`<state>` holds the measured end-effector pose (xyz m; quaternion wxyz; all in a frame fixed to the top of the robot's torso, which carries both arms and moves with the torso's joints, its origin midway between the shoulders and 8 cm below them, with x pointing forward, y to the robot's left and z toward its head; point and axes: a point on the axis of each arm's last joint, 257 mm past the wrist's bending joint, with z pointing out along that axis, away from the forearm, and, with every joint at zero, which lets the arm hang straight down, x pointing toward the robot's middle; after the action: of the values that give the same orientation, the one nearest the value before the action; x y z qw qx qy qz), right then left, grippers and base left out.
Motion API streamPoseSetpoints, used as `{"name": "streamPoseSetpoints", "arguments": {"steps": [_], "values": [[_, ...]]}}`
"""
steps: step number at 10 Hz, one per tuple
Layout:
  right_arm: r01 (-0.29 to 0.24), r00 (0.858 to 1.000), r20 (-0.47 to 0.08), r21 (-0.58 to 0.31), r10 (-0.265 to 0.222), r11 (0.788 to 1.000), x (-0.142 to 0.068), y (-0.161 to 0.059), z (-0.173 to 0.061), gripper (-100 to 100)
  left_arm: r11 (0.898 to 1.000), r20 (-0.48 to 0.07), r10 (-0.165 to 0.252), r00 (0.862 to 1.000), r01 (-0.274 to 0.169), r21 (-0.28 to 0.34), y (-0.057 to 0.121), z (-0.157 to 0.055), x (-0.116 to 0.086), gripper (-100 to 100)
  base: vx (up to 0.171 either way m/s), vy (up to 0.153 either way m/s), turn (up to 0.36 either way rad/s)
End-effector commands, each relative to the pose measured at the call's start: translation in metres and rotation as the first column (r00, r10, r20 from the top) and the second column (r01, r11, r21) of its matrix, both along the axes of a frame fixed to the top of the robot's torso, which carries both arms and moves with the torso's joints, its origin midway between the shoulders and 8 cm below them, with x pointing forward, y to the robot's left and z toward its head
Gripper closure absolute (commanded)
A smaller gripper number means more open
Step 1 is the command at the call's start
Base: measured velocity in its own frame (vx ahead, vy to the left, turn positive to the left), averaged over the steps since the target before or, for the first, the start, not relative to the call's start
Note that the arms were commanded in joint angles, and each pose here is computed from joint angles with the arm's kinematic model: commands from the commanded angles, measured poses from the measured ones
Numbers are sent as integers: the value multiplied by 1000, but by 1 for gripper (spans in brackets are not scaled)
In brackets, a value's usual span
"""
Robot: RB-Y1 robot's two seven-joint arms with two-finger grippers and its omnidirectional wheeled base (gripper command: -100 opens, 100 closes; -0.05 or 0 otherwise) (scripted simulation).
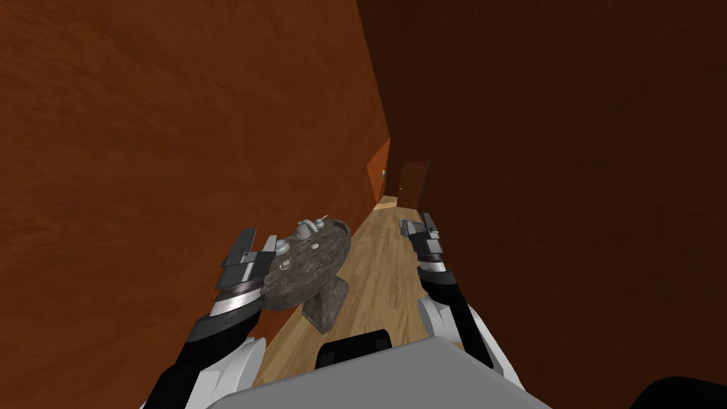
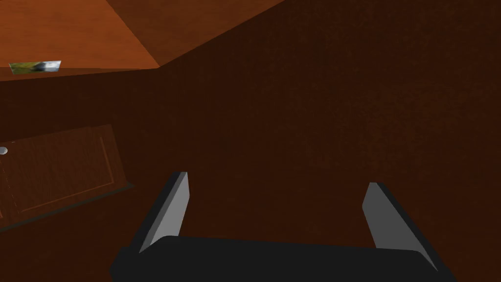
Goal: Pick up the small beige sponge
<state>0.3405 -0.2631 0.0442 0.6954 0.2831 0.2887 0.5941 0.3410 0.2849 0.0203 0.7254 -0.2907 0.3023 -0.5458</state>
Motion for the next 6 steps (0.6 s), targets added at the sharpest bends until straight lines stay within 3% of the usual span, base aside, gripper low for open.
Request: {"name": "streamPoseSetpoints", "arguments": {"steps": [1,6], "values": [[0,1000,0,0,0,1000,0,0,0,0,1000,-27,-14,1000,14,6,-1,-9,10,-100,-24,-5,61],[0,1000,0,0,0,1000,0,0,0,0,998,-151,-59,987,61,9,2,-53,56,-100,-51,-28,75]]}}
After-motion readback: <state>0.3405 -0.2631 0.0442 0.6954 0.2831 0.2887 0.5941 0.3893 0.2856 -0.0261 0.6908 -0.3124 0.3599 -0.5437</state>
